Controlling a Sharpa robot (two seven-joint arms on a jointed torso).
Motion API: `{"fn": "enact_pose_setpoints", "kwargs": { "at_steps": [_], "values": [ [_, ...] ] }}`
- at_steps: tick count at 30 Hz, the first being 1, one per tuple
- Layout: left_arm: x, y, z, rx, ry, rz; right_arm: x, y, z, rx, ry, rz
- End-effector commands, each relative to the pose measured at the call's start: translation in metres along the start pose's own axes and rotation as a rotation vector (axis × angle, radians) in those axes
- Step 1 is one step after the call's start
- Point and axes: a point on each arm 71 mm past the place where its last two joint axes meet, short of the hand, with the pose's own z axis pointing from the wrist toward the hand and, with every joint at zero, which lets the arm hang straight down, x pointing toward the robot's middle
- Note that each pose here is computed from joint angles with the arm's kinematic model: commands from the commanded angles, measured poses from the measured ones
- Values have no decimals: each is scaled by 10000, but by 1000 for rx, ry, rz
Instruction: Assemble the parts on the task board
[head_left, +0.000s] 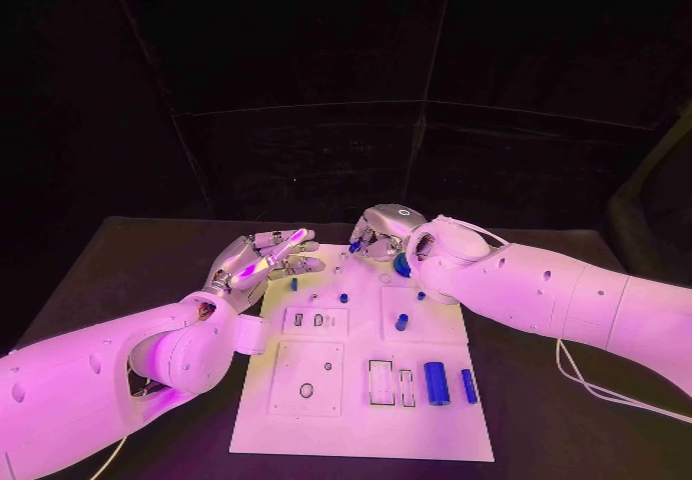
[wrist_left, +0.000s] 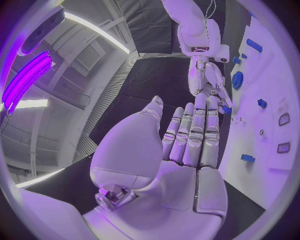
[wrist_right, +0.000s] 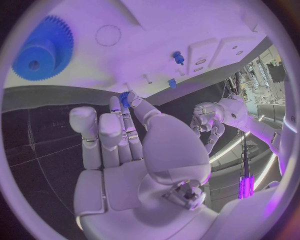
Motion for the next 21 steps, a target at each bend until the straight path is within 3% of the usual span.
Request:
{"fn": "enact_pose_setpoints", "kwargs": {
  "at_steps": [1,21],
  "values": [
    [26,-9,8,5,21,-6,-16,18,33,1,-9,4],
    [23,0,16,-3,18,-4,59,81,146,1,36,-21]
  ]
}}
